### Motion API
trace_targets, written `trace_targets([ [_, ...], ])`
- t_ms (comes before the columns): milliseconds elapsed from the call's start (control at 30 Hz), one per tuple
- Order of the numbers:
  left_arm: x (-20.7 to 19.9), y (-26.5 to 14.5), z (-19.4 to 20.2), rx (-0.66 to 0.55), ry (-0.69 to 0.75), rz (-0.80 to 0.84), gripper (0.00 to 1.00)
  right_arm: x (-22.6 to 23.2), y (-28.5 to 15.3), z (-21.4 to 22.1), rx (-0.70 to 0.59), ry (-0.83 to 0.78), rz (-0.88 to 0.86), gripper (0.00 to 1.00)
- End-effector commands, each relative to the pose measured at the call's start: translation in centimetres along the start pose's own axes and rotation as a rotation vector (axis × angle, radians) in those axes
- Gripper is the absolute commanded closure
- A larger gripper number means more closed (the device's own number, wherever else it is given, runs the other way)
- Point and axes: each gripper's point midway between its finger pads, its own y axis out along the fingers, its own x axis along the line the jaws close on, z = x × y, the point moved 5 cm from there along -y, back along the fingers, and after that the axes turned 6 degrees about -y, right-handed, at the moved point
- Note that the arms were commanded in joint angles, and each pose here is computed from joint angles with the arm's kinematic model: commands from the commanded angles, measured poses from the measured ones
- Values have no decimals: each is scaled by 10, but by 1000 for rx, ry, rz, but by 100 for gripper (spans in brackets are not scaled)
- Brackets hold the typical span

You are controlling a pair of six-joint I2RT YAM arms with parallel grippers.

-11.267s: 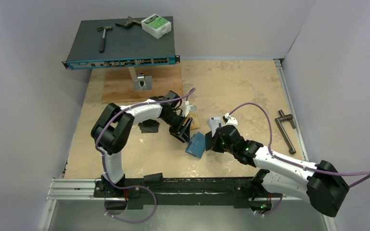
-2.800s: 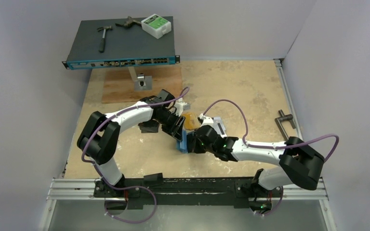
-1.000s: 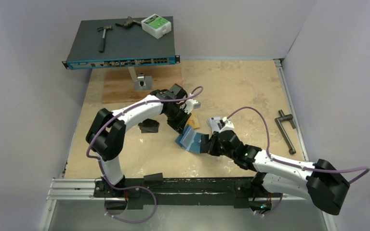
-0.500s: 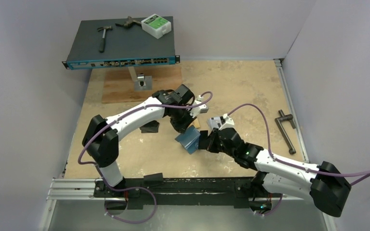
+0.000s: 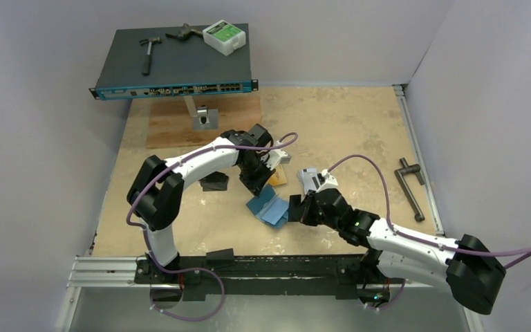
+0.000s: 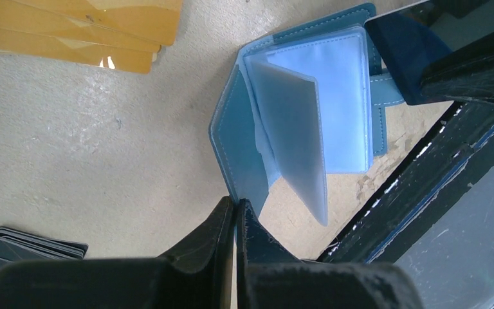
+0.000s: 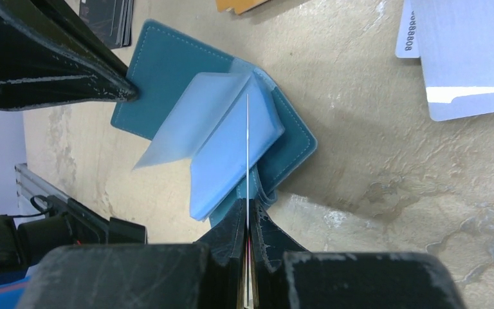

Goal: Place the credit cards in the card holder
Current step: Open the card holder at the center of the board.

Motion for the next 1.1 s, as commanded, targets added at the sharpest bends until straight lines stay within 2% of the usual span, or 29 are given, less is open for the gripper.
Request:
trace_targets([
  [0,-1,3,-2,-14,-19,34,100,6,2,2,22,-8,-43,100],
  [433,-3,-2,-2,-43,-14,38,100,6,-5,14,84,-26,-97,100],
  [767,-4,-3,-2,-51,-12,38,100,2,-12,42,215,-4,-177,100],
  [1067,-5,-4,-2,-56,-13,44,100,3,-12,47,243,-18,-212,100],
])
